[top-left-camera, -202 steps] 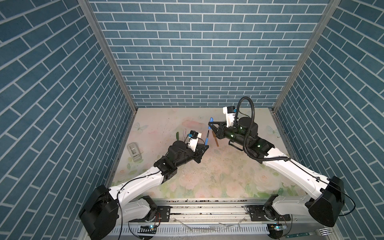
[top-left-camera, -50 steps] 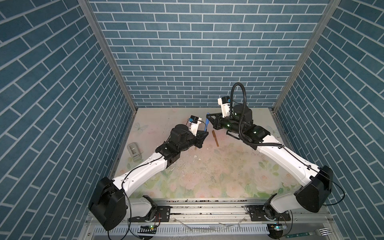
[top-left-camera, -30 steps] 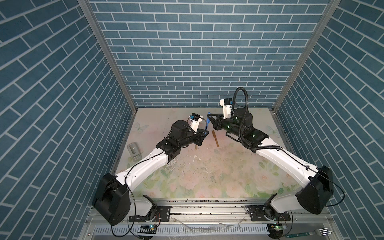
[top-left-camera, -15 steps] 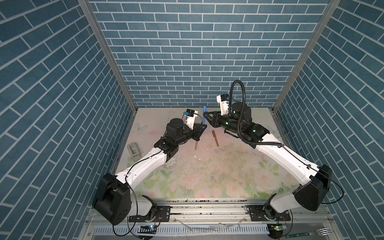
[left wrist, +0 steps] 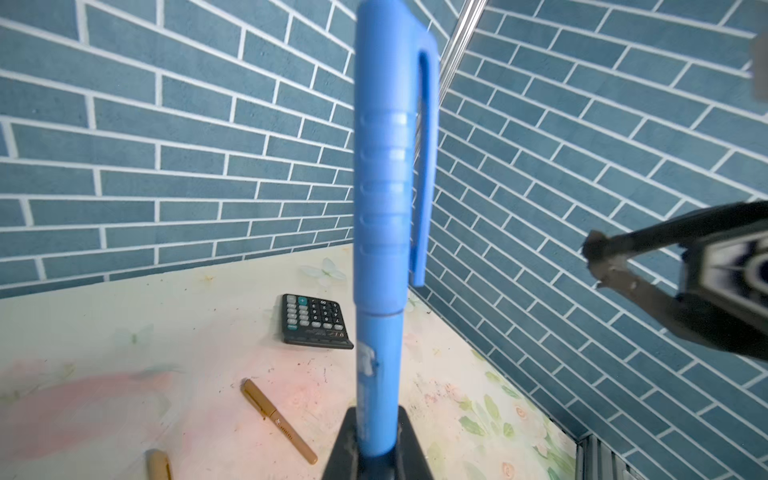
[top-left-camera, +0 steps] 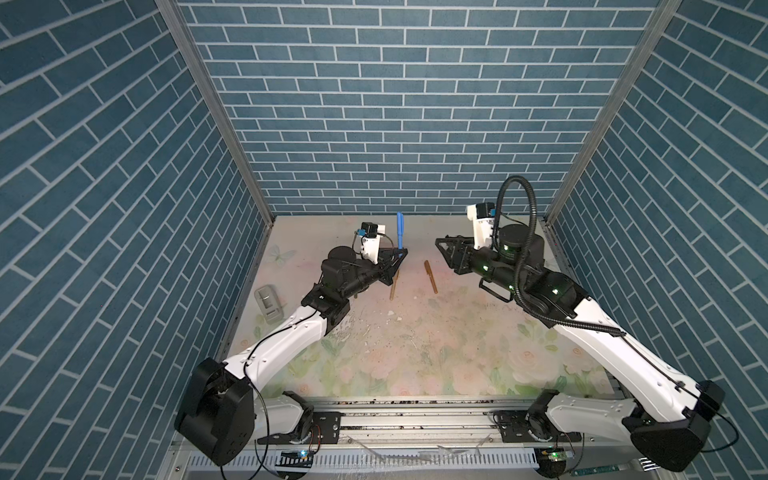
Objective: Insert the pens into the pen caps
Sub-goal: 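Lower the capped blue pen onto the table with the left gripper and release it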
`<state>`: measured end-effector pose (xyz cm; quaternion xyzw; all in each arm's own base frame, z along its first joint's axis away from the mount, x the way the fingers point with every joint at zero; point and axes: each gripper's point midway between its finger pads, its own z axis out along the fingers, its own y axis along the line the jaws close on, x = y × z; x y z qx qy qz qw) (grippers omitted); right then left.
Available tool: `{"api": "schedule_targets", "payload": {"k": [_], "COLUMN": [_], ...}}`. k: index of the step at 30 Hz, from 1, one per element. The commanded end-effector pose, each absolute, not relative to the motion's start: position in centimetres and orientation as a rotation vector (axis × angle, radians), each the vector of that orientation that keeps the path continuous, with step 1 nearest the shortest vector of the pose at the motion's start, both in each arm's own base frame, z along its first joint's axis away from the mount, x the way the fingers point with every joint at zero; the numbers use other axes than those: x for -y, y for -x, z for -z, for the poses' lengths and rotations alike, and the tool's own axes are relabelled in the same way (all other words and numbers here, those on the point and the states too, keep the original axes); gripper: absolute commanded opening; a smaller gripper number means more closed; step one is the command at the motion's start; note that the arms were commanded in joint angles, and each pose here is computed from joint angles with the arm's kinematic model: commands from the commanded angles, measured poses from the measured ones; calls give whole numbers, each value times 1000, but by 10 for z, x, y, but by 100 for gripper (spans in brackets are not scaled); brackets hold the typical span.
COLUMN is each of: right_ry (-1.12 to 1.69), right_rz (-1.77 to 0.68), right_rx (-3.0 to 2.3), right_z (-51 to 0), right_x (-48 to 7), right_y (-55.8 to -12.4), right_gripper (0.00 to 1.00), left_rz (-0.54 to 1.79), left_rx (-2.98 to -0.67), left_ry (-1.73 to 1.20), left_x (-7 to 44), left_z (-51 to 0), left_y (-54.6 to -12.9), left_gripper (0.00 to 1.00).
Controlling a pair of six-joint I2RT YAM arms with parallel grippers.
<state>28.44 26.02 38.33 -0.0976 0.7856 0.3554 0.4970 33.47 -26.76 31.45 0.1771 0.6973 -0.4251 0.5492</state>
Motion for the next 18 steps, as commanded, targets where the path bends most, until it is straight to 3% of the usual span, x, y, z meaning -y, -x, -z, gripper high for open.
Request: {"api": "schedule_targets", "payload": {"k": [1, 6, 18], "right_ry": [45, -105, -217], "right_rz": [-742, -768, -768], "right_rx": [-1986, -2044, -2142], "right_z": [-357, -329, -272], "right_x": [-217, -188, -169], "right_y": [-300, -308, -307], "right_gripper": [40, 40, 40], "left_rz": [1043, 1012, 833], "left_rx": [-1593, -1792, -2542], "left_ry": [-438, -325, -83], "left_x": [270, 270, 274], "left_z": [-330, -288, -112], "left_y": [-330, -350, -373], "left_gripper": [0, 0, 0]}}
